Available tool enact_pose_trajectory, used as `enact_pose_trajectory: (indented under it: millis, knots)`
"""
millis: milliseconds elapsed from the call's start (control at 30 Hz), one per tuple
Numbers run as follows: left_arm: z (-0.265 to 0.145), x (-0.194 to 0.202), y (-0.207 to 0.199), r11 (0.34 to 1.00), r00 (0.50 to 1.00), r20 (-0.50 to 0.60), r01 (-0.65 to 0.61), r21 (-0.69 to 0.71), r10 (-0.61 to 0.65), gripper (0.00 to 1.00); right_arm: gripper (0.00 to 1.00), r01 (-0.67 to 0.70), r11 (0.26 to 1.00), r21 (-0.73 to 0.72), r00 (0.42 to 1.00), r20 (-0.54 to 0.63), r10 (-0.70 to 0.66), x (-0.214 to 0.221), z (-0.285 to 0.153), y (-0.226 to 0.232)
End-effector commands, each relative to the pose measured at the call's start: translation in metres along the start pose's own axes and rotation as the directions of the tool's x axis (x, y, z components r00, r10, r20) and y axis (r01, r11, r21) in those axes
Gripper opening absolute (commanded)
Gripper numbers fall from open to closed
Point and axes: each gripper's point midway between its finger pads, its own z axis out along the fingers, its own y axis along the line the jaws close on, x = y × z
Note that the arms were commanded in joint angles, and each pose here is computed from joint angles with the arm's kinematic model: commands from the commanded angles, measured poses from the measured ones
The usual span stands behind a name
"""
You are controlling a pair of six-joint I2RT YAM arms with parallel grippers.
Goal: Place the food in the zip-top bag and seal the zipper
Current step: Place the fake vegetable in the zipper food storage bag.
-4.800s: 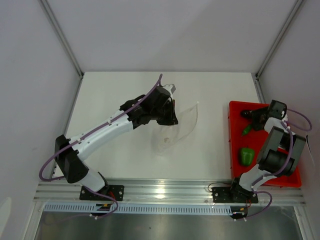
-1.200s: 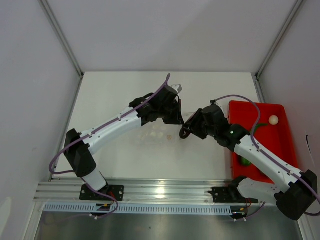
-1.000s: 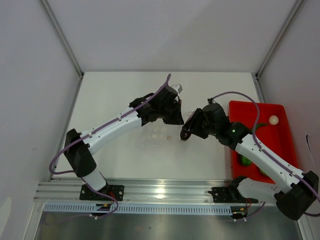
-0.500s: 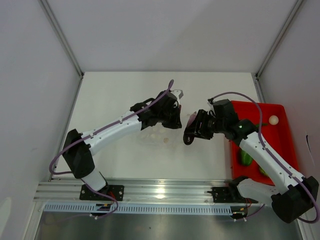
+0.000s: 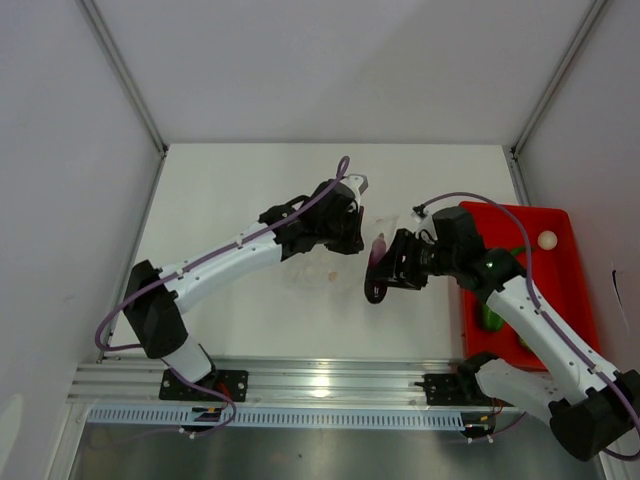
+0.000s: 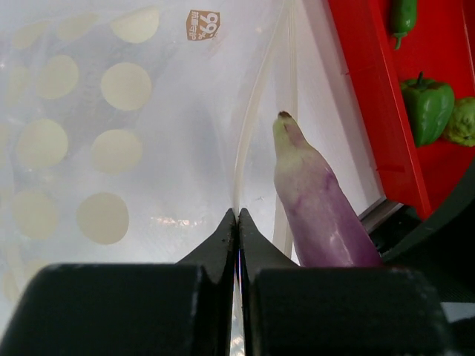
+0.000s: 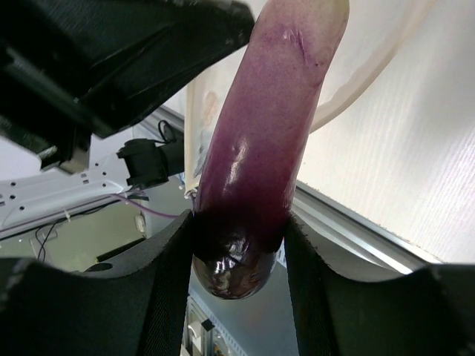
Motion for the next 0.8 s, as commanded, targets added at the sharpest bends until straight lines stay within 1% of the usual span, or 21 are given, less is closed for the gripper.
enact_pose_trajectory:
  millis: [0,167,267,433,467,567,767]
  knots:
    - [-0.008,-0.019,-0.008,1.0,0.998,0.057,-0.027,0.014,0.026,0.01,0.21,0.003,0.999,-0.046,1.0,-0.025,-0.004,0.01,-0.009,0.01]
    - [-0.011,-0.016,-0.009,0.999,0.998,0.062,-0.03,0.028,0.028,0.01,0.21,-0.018,0.999,-0.038,0.999,-0.044,0.016,0.012,-0.005,0.005]
    - [-0.015,-0.017,-0.013,0.998,0.995,0.09,-0.036,0.049,0.032,0.01,0.22,-0.037,0.998,-0.041,0.999,-0.042,0.035,0.006,0.0,0.007]
    - [-0.02,-0.015,-0.016,0.998,0.995,0.094,-0.038,0.058,0.033,0.01,0.22,-0.081,0.996,-0.027,0.997,-0.013,0.08,-0.009,0.008,0.007]
    - [-0.021,-0.01,-0.022,0.995,0.996,0.079,-0.044,0.086,0.038,0.01,0.23,-0.097,0.995,-0.036,0.995,0.003,0.097,-0.015,0.009,0.008]
    - [-0.02,-0.003,-0.024,0.995,0.997,0.064,-0.047,0.09,0.041,0.0,0.24,-0.132,0.99,-0.049,0.99,0.048,0.134,-0.028,0.009,0.011]
    - [-0.025,-0.002,-0.031,0.993,0.997,0.066,-0.04,0.113,0.033,0.01,0.25,-0.203,0.979,-0.016,0.966,0.16,0.203,-0.054,0.006,-0.006]
